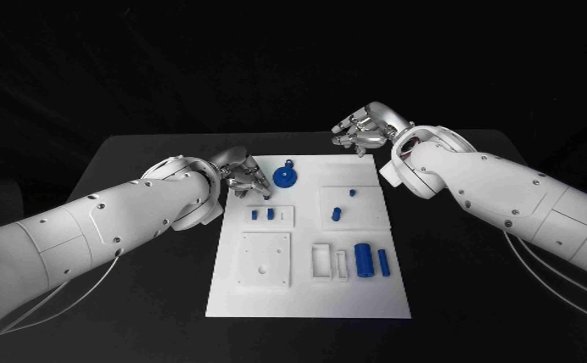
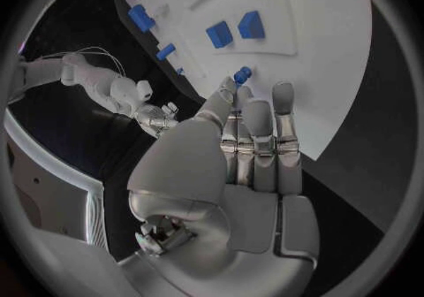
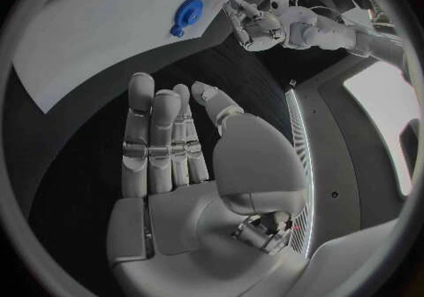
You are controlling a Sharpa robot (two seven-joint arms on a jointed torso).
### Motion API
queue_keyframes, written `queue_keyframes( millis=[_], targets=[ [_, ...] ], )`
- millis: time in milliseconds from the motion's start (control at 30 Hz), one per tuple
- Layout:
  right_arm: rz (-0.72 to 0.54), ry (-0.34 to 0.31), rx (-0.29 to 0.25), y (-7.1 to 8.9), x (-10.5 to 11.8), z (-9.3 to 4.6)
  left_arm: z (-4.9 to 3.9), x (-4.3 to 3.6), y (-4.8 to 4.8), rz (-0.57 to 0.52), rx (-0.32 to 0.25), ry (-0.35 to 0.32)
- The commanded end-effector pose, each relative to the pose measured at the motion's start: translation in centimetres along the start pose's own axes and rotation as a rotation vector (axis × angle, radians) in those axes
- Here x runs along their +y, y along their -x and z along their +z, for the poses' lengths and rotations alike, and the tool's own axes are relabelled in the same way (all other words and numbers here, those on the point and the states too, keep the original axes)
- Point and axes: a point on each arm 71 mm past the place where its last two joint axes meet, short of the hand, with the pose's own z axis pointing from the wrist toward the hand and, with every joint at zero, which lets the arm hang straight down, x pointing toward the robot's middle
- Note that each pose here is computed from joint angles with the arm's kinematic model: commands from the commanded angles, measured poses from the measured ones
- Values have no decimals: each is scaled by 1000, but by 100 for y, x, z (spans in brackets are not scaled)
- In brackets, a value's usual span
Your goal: Assemble the parts on the task board
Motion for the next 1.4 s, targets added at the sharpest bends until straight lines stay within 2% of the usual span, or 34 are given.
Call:
queue_keyframes(
  millis=[33,267,767,1400],
  targets=[
    [-5,9,5,-7,10,1,0,-3,-37,3,27,6],
    [-5,9,5,-7,9,1,0,-10,-40,-1,27,3],
    [-6,6,1,3,-1,-1,-47,26,22,-55,-23,6],
    [-5,5,0,-2,0,3,-45,13,13,-90,-12,-2]
  ],
)
